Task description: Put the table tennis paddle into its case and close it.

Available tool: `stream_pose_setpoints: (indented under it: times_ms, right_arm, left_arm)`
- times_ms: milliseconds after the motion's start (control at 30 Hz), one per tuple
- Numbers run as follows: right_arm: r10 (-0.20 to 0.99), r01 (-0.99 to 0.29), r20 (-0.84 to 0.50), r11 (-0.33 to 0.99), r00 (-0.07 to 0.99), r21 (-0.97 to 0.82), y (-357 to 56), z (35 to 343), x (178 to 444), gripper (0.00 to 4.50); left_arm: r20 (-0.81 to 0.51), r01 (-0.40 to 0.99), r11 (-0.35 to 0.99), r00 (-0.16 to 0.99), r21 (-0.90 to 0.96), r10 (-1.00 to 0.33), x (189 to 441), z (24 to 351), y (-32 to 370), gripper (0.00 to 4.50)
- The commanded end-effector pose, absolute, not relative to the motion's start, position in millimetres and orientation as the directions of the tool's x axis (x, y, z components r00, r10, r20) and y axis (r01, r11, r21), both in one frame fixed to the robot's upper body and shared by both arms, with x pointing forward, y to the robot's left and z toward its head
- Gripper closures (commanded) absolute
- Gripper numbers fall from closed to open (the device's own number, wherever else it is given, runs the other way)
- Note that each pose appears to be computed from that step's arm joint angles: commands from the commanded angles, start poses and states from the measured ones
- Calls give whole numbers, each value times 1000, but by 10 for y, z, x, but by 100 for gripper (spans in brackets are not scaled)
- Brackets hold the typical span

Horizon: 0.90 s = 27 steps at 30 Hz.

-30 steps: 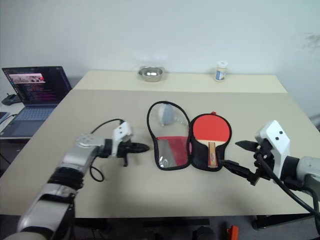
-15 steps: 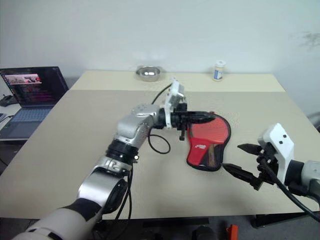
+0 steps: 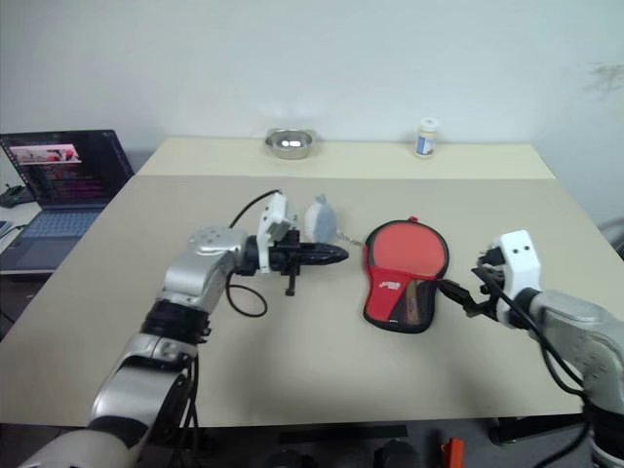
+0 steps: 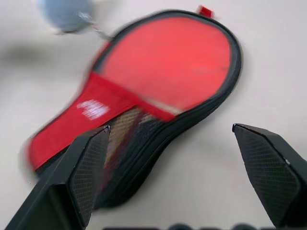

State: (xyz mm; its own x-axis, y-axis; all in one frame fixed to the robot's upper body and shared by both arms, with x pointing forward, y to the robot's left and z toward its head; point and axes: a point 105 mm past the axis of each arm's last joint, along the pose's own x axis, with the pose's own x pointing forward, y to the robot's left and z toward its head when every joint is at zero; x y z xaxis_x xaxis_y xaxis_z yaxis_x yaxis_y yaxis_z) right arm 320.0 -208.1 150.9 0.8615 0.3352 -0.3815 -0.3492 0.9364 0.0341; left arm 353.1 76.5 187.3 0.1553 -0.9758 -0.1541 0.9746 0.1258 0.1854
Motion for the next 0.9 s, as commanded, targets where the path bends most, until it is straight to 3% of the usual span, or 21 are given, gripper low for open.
stream_pose_setpoints:
  times_ms: [33,300,600,700,900]
  right_arm:
    - [301,-307,-362,951,882,43,-2092,1446,3370,0]
    - [292,-295,-425,953,857,61,-2095,1131,3456,0]
    - [384,-371,-472,920,793,125,-1796,929,3506,0]
    - [400,-384,-489,913,775,138,-1732,879,3535,59]
    - [428,-387,-520,902,740,191,-1672,786,3553,243]
  left_arm:
    - [-120,961,139,172,240,-978,3466,2060,823,445]
    - [-129,956,161,196,244,-972,3435,2051,849,445]
    - [-139,951,173,213,255,-967,3452,2057,861,445]
    - [-151,949,177,221,261,-963,3459,2048,875,450]
    - [-175,946,185,237,265,-956,3446,2015,940,450]
